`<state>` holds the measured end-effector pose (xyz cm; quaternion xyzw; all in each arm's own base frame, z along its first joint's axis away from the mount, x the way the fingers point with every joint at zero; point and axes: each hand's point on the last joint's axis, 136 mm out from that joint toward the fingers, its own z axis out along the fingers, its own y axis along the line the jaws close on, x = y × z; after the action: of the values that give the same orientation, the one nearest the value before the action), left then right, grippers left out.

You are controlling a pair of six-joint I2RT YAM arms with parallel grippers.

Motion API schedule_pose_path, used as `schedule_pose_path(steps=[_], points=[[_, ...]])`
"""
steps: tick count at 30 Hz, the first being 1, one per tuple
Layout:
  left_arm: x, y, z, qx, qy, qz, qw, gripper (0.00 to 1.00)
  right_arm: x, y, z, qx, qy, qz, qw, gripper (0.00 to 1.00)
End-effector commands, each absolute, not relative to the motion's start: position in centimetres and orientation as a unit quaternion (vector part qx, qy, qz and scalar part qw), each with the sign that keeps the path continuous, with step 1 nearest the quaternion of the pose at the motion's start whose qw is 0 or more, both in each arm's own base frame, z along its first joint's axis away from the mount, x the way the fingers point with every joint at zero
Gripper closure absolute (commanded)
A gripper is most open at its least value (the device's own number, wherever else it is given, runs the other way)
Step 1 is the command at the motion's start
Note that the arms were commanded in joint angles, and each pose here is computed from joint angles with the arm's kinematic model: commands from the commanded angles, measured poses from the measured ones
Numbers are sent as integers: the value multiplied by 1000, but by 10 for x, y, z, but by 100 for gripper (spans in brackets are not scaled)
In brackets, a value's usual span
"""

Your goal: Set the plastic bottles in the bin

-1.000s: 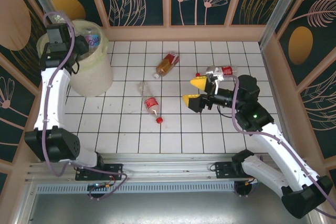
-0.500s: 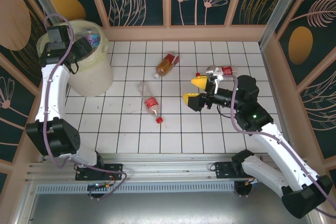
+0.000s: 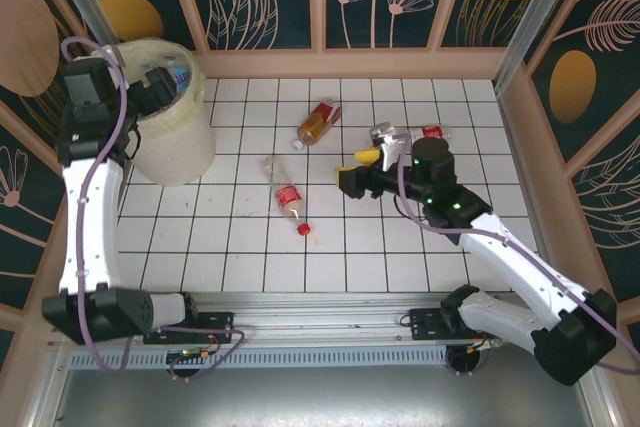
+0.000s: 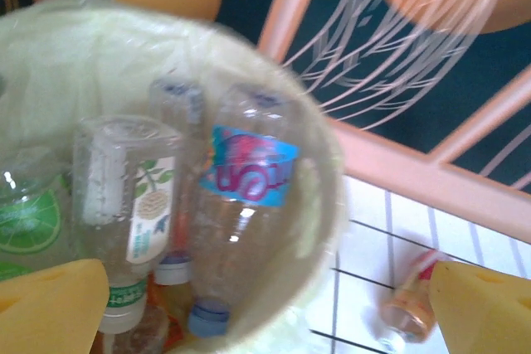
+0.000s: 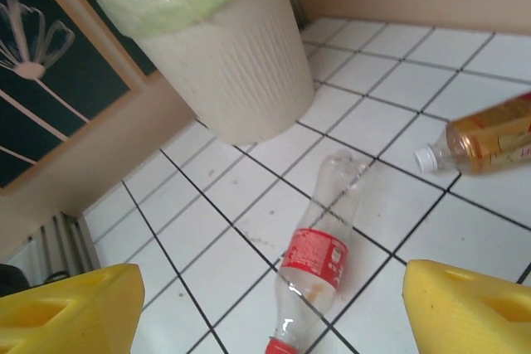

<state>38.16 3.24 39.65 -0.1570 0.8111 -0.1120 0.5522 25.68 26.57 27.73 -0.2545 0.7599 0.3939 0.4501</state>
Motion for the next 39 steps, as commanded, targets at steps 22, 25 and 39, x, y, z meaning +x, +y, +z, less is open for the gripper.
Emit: schedule_pose_path(steps=[22, 25, 39], points=[[276, -120, 293, -35, 782, -390, 484, 2, 268, 363, 89, -293, 887, 231, 272, 31], [274, -126, 272, -42, 789, -398, 466, 1, 264, 367, 76, -300, 892, 216, 261, 31], [281, -142, 237, -57, 797, -402, 447, 1, 255, 367, 39, -303, 905, 186, 234, 41]])
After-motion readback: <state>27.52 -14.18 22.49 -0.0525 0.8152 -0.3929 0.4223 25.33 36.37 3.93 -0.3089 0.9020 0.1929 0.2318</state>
